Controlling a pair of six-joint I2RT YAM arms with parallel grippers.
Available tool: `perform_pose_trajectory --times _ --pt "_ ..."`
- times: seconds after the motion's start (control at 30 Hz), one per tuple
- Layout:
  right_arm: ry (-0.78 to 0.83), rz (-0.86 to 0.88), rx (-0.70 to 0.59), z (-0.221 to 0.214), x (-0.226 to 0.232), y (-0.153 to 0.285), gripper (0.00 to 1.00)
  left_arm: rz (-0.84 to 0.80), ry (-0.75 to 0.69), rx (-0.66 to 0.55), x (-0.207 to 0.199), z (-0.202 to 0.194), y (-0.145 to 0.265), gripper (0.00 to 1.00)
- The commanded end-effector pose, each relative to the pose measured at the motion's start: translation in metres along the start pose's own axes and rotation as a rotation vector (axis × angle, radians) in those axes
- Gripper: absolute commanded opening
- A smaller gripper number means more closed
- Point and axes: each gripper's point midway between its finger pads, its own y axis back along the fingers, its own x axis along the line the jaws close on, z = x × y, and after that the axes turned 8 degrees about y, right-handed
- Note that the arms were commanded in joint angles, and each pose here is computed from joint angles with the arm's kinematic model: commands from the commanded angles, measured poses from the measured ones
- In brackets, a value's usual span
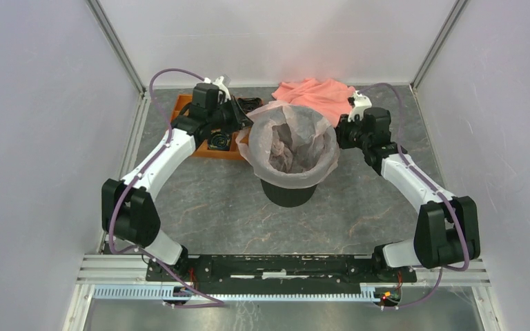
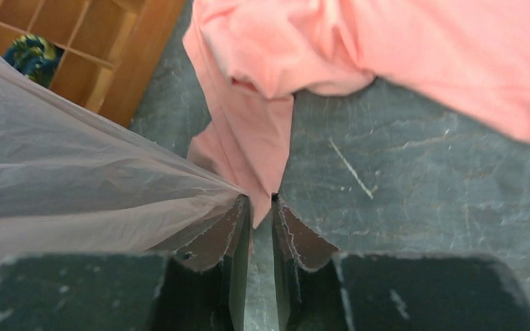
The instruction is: Put the trash bags into the trash bin
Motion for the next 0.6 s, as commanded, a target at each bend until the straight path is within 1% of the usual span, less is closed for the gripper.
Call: perform_pose_trajectory --times 0.0,0.1,0.2,0.27,0.33,0.37,0.47,0.57 --pt "-0.016 0.021 -0.024 0.000 0.002 -0.003 0.22 -0.083 -0.011 -0.074 -0.032 0.024 0.022 0.17" --pt "-0.015 0.026 -0.057 0.011 0.005 0.004 0.23 -0.072 0.047 -0.039 -0.015 0.006 0.009 0.16" --pt "-0.010 0.041 -0.096 0.031 0.010 0.011 0.24 -0.047 0.093 0.000 0.005 -0.014 -0.002 0.13" --pt "-0.013 0.064 -0.119 0.043 0.015 0.013 0.24 -0.023 0.107 0.024 0.018 -0.027 -0.006 0.13" --pt "-0.014 0.075 -0.127 0.045 0.017 0.013 0.25 -0.016 0.110 0.032 0.028 -0.038 -0.006 0.13" --pt "-0.014 0.071 -0.120 0.041 0.016 0.012 0.25 -0.006 0.112 0.041 0.035 -0.046 -0.007 0.12" --pt "-0.013 0.050 -0.045 0.008 0.009 0.003 0.25 0.001 0.115 0.064 0.043 -0.057 -0.007 0.12" --pt "-0.018 0.052 0.022 -0.024 0.007 0.000 0.26 -0.018 0.114 0.081 0.040 -0.059 -0.009 0.12"
